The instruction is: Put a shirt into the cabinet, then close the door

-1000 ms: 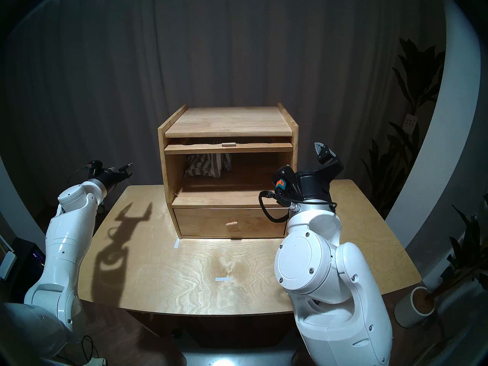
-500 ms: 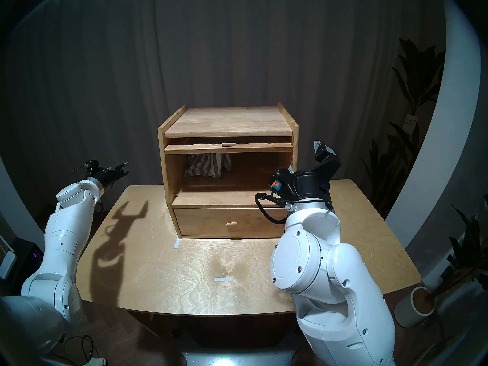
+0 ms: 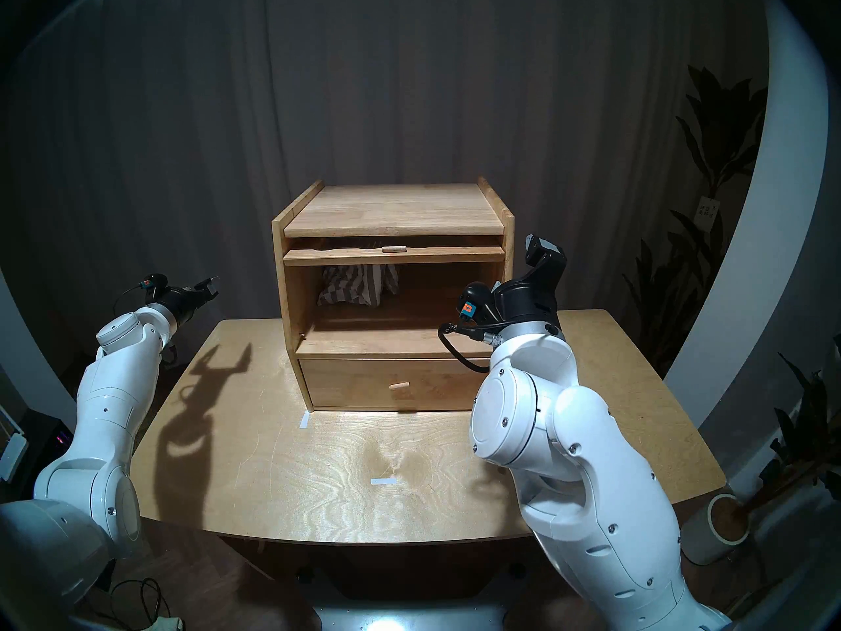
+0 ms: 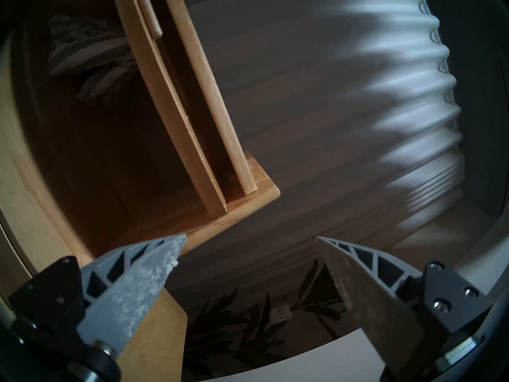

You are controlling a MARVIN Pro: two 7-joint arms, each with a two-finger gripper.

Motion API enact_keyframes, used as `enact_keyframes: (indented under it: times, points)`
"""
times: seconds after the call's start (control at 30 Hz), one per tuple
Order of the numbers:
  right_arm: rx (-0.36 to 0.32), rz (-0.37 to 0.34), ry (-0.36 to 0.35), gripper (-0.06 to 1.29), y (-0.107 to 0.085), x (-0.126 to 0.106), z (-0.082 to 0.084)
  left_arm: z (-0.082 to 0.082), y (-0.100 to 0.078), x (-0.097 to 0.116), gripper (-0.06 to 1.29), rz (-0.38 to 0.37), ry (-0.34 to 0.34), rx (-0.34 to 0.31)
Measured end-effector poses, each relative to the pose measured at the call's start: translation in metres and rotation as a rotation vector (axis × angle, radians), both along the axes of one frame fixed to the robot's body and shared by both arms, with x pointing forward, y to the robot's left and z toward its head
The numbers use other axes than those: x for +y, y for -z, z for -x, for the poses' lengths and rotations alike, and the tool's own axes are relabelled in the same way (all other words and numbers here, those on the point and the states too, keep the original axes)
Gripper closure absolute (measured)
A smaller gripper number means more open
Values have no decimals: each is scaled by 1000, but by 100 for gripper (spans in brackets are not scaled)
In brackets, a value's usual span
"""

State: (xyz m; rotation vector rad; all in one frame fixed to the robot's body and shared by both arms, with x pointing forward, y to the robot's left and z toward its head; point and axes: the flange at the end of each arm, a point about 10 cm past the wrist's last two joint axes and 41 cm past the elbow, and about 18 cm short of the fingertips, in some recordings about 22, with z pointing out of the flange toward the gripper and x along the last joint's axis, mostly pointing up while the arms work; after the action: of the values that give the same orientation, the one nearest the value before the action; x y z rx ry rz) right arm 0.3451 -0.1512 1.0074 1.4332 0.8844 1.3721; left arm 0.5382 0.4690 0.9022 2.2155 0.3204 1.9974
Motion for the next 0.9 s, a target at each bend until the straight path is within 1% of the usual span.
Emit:
enact_keyframes:
  times: [0.2,0.4,0.47,0.67,0.9]
  points:
    - [34,48,-24,-2,3,2,-15,-2,-3,1,2,2,-2,-10]
    - [88,96,-85,-2,9,16,-28,-5,-5,2,2,4,-3,-21]
    - [116,116,-114,-2,13,24,-34,-6,-6,2,2,5,-4,-25]
    - [166,151,-164,-2,18,39,-44,-8,-6,2,2,4,-2,-30]
    - [210,197,-192,-2,15,48,-59,-12,-7,2,2,-1,2,-36]
